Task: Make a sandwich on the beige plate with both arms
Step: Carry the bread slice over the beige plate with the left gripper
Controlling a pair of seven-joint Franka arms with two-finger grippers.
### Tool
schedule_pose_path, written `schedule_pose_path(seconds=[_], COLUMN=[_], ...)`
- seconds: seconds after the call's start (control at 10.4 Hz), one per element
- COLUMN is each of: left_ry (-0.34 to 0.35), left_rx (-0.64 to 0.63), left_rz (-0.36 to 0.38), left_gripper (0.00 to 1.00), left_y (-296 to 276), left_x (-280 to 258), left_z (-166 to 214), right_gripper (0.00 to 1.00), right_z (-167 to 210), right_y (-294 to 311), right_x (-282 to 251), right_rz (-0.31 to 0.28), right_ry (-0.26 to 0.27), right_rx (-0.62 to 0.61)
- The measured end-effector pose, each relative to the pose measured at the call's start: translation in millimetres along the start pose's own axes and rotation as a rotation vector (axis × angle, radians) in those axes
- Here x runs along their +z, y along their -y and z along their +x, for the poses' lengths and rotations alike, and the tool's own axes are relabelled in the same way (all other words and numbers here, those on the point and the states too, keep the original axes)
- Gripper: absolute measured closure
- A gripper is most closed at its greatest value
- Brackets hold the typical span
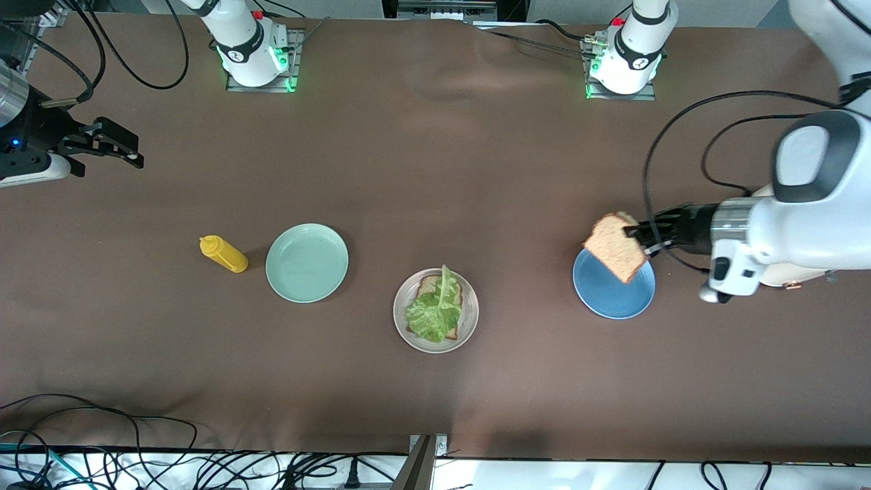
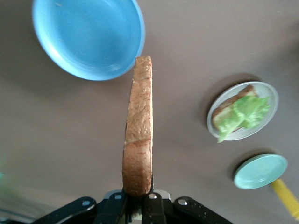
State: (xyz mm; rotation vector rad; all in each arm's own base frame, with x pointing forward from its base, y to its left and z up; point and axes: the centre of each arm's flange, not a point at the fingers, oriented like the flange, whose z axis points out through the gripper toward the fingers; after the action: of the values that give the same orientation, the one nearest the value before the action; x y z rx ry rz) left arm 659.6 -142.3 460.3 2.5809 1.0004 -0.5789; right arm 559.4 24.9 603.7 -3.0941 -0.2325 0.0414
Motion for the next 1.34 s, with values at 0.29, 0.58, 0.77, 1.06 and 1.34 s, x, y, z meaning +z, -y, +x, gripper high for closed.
schedule_pose_path(seconds=[0.29,0.58,0.77,1.06,1.34], left_ry=[-0.089,-0.142,-0.163,-0.180,-0.201], left_rx=[-0.065,-0.069,-0.039,-0.011,0.017], left_rz=[-0.138,-0.253,-0.302,-0.344,-0.398], left_gripper=[0.90,0.90,0.90,0.90,0.90], left_y=[-65.8,-121.0,-141.2,-155.1,-169.7], left_x=[45.7,111.0,144.3,169.5,208.1], left_z=[-34.5,-70.8,-86.9,-101.2,-118.3], right_gripper=[0.00,0.00,0.00,0.00,0.00], right_z=[-0.7,-1.6,-1.9,-1.9,-3.1], right_y=[-0.6,-8.2,-10.3,-11.0,-18.7], right_x=[-0.5,-1.3,-1.9,-2.0,-3.1], right_rz=[0.000,-0.002,-0.003,-0.003,-0.003], right_ry=[0.004,0.004,0.002,0.002,0.000], right_rx=[0.001,0.014,0.018,0.019,0.033])
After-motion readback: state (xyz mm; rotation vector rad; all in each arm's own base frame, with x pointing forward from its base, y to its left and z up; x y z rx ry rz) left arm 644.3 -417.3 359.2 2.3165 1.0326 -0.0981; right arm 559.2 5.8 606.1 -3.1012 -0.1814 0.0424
